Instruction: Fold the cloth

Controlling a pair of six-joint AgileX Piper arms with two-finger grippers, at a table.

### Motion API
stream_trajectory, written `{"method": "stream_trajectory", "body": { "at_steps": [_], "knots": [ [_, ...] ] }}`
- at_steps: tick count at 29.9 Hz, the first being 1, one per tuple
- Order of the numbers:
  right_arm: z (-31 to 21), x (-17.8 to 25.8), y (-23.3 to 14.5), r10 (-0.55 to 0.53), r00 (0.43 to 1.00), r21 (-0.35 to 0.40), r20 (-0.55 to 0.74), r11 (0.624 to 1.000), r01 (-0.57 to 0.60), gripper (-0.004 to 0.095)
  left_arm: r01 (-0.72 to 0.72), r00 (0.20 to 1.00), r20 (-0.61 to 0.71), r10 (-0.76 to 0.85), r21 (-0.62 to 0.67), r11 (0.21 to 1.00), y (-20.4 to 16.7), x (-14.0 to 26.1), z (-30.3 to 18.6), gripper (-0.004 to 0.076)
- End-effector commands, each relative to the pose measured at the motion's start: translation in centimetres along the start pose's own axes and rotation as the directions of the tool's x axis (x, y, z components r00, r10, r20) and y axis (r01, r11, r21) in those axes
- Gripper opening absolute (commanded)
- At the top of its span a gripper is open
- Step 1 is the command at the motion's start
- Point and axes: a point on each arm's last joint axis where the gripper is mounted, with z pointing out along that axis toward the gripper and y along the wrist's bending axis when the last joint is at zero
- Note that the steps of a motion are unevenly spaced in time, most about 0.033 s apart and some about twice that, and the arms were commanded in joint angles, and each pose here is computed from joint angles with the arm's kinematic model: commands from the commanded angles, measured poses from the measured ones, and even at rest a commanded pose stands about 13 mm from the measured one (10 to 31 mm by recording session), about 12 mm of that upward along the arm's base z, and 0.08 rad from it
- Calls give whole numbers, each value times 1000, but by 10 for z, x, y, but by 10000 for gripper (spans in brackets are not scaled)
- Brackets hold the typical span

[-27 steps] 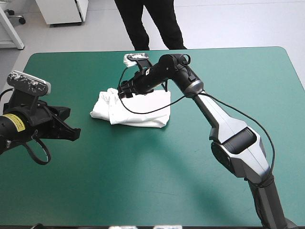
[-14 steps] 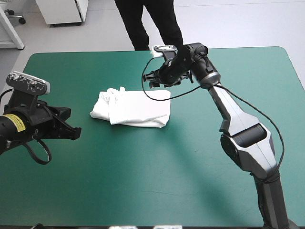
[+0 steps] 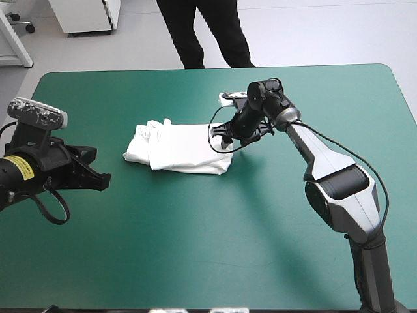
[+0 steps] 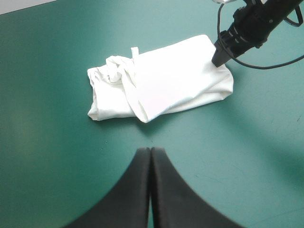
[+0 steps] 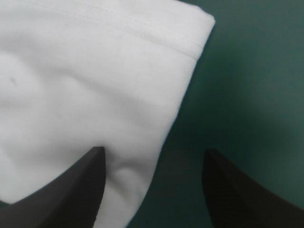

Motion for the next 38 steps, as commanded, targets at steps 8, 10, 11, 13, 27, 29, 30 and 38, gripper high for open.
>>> {"method": "stream_trajectory", "body": {
  "at_steps": [8,10,11,13,27,29,30,38],
  "knots": [
    [-8,-6,7,14,994,-101,104,995,-3,553,11,1000,-4,-11,-1,1000,1,1,-8,-9],
    [2,-5,7,16,996,-128,84,992,-5,553,15,1000,-4,-15,-2,1000,1,1,-8,-9],
    [6,-5,9,3,997,-150,82,989,9,544,18,1000,-4,-18,-2,1000,1,1,-8,-9],
    [11,-6,10,-9,997,-179,82,983,24,455,18,1000,-4,-18,-1,1000,1,1,-8,-9],
    [-2,10,-26,-99,989,85,109,992,90,-17,75,997,-13,-74,86,994,-7,1,-9,-9],
    [-9,24,-38,-98,988,128,120,988,82,-17,85,996,-13,-84,87,993,-8,1,-9,-9],
    [-13,33,-47,-89,988,143,123,987,71,-17,85,996,-13,-84,88,993,-8,1,-9,-9],
    [-58,101,-132,58,985,229,165,969,-95,-17,85,996,-13,-84,88,993,-8,1,-9,-9]
  ]
}}
